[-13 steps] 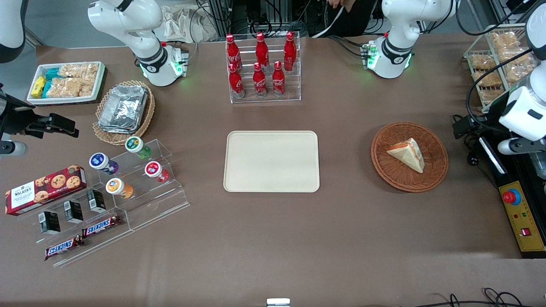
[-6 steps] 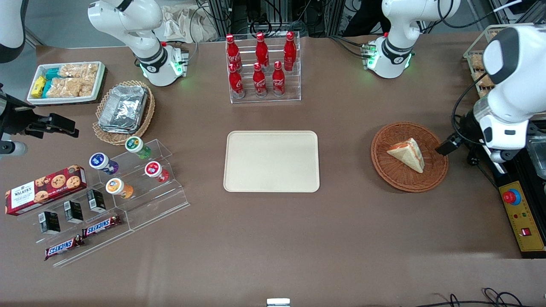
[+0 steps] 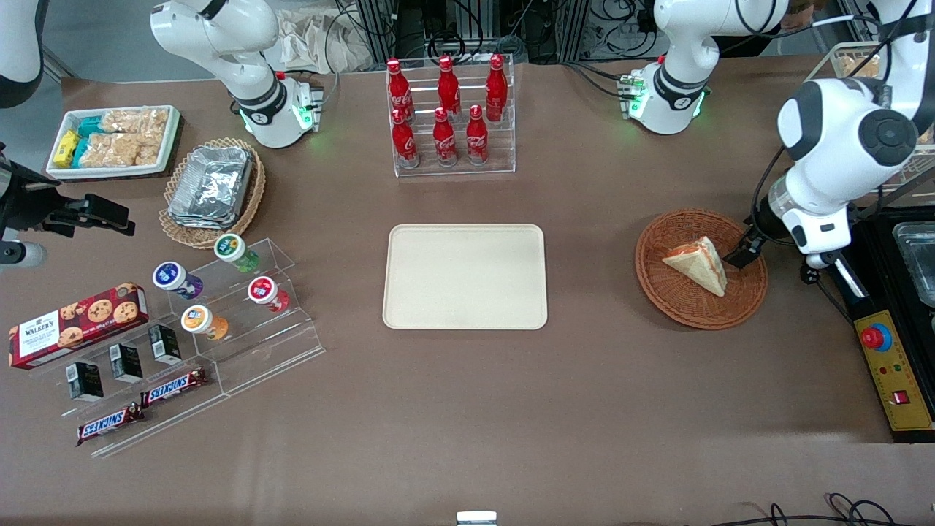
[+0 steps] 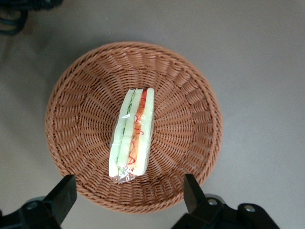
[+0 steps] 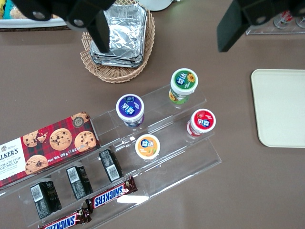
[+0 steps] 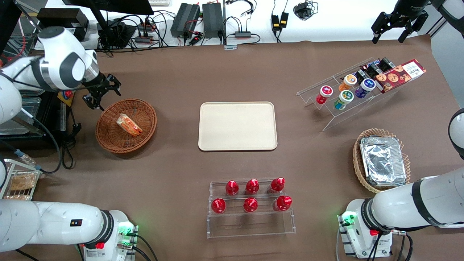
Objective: Place sandwich from basket to tray
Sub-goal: 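Lower the left gripper and close it on the sandwich, then lift the sandwich out of the basket with the left gripper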
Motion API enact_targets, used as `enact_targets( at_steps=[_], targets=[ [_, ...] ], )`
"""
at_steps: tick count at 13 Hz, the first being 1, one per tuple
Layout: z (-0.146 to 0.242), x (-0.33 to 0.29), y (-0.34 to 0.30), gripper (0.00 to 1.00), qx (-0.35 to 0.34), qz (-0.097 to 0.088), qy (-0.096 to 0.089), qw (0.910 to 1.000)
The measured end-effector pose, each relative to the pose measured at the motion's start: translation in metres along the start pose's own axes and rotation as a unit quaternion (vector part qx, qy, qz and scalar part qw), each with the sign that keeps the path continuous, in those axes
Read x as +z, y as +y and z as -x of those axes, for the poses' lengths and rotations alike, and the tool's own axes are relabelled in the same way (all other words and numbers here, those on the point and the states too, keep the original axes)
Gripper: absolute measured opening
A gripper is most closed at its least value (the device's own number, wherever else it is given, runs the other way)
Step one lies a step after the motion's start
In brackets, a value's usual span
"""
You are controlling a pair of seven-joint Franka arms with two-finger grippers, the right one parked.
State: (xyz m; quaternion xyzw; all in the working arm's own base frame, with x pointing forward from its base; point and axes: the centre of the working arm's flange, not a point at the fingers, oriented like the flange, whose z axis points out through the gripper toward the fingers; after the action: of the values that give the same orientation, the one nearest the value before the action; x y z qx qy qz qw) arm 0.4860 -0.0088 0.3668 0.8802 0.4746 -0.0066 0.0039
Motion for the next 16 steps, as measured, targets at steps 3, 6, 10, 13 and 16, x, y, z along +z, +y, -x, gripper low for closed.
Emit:
enact_targets(
  at_steps=[3, 6, 10, 13, 16],
  targets=[
    [0.006, 0.035, -0.01, 1.0, -0.016, 0.012, 0.007, 0.9998],
    [0.01, 0.061, -0.014, 1.0, -0.028, 0.011, 0.007, 0.9995],
    [0.016, 0.089, -0.025, 1.0, -0.031, 0.011, 0.007, 0.9994],
    [0.022, 0.112, -0.03, 1.0, -0.031, 0.017, 0.011, 0.9993],
    [0.028, 0.132, -0.029, 0.96, -0.038, 0.019, 0.011, 0.999]
  ],
)
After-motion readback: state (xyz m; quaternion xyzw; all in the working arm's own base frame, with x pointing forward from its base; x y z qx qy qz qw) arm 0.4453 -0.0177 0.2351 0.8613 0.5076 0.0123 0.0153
